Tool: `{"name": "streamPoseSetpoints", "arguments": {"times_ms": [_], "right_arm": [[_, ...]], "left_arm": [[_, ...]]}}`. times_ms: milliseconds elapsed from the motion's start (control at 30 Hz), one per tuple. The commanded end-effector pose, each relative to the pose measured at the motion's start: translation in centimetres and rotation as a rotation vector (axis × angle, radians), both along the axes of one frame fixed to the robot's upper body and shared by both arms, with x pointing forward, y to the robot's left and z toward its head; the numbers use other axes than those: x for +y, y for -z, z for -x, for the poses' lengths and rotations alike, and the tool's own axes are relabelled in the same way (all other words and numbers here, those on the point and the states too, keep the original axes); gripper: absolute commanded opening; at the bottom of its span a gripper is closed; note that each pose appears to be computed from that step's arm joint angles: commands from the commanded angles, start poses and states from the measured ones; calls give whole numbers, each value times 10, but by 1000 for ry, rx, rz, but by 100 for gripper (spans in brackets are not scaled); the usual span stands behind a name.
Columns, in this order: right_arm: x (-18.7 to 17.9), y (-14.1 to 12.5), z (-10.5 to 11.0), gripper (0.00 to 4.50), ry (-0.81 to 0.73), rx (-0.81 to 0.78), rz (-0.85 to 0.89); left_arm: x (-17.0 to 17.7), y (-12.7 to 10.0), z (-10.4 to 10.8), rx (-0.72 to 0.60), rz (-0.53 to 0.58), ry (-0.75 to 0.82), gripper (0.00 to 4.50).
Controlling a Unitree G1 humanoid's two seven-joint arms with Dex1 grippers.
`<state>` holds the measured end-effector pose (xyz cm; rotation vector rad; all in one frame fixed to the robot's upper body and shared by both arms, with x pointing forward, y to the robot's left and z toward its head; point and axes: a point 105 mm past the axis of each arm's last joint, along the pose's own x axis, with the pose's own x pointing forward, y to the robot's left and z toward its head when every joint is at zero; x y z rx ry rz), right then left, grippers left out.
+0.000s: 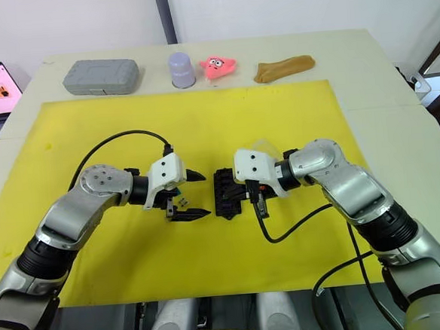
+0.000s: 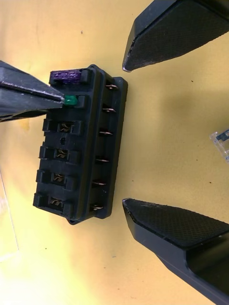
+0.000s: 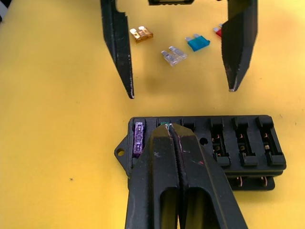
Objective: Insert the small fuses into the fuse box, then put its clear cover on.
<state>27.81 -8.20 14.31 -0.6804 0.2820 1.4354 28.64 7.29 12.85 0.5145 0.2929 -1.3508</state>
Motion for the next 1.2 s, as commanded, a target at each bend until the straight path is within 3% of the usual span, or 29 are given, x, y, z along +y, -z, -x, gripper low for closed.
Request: {"name": "streamPoseSetpoints", "arguments": {"times_ms": [33, 233, 533, 667, 833, 967, 1167, 1200], "right_arm": [[-7, 19, -1, 3, 19, 22, 68], [-10, 21, -1, 3, 9, 0, 94], [-3, -32, -2, 3, 22, 1, -75], [-13, -52, -2, 3, 62, 6, -123], [-46, -53, -2, 3, 144, -2, -75], [-111, -51, -4, 133, 311, -2, 33], [-173, -49, 2, 440, 471, -2, 128], [-179, -50, 3, 446, 485, -2, 133]], "left_arm": [[-1, -10, -1, -43, 11, 13, 450], [-1, -10, -1, -40, 14, 13, 450], [6, -27, 2, -59, 69, 37, 450], [22, -45, 1, -73, 127, 6, 450], [63, -59, 3, -45, 134, -89, 450], [138, -60, 15, 38, 33, -266, 450], [210, -59, 31, 52, -69, -486, 450], [216, -59, 32, 52, -72, -508, 450]]}}
